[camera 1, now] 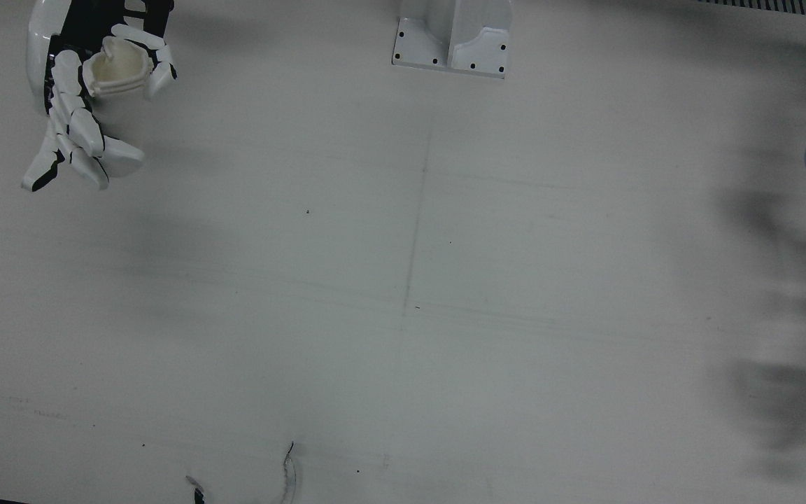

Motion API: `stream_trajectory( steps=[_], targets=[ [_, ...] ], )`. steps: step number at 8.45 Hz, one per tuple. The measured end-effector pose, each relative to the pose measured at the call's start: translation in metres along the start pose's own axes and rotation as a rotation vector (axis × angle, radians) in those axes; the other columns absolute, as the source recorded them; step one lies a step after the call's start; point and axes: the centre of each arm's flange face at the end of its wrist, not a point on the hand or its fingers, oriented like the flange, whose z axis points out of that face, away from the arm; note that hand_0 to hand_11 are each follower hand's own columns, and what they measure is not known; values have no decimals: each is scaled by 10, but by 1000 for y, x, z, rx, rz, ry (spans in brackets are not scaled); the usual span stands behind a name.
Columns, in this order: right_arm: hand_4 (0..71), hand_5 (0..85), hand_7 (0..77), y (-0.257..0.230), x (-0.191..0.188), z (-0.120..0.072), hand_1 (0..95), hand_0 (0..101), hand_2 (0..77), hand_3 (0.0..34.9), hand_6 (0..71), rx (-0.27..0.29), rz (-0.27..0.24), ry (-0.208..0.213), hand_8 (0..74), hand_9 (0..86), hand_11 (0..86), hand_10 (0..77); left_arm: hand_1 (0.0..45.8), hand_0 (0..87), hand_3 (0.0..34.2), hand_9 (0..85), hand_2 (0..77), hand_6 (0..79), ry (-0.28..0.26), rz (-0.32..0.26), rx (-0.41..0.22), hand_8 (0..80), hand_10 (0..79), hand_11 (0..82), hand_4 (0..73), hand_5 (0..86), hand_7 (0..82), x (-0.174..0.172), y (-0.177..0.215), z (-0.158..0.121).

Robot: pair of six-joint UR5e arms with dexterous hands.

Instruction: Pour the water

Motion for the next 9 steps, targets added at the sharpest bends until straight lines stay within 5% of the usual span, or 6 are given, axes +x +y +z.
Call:
stream_trajectory(
  steps=[1,4,6,7,8,9],
  targets=[
    [60,125,327,-12,10,0,333,502,551,2,267,22,26,14,153,191,5,0,278,801,0,5,475,114,18,3,26,38,104,185,611,382,104,7,-23,-11],
    [65,115,300,-90,92,-8,338,487,551,1,213,170,243,97,175,218,5,0,278,803,0,5,475,120,41,4,46,38,104,185,611,382,76,11,-47,-21],
    [0,120,300,-108,110,-10,338,490,551,1,224,196,290,102,213,284,5,0,278,805,0,5,475,120,43,4,47,38,104,185,611,382,82,11,-50,-23],
    [54,131,311,-112,122,-14,338,481,551,2,245,204,314,115,256,344,5,0,278,805,0,5,475,120,44,4,43,38,104,185,611,382,82,11,-49,-24],
    [196,125,355,-115,136,-19,338,497,551,3,311,212,339,134,322,415,82,22,278,803,0,5,475,120,43,3,42,38,104,185,611,382,76,11,-50,-27],
    [196,125,355,-119,147,-26,338,497,551,3,311,221,356,152,322,415,82,22,278,802,0,5,475,120,42,3,43,38,104,185,611,382,76,11,-53,-33]
  ],
)
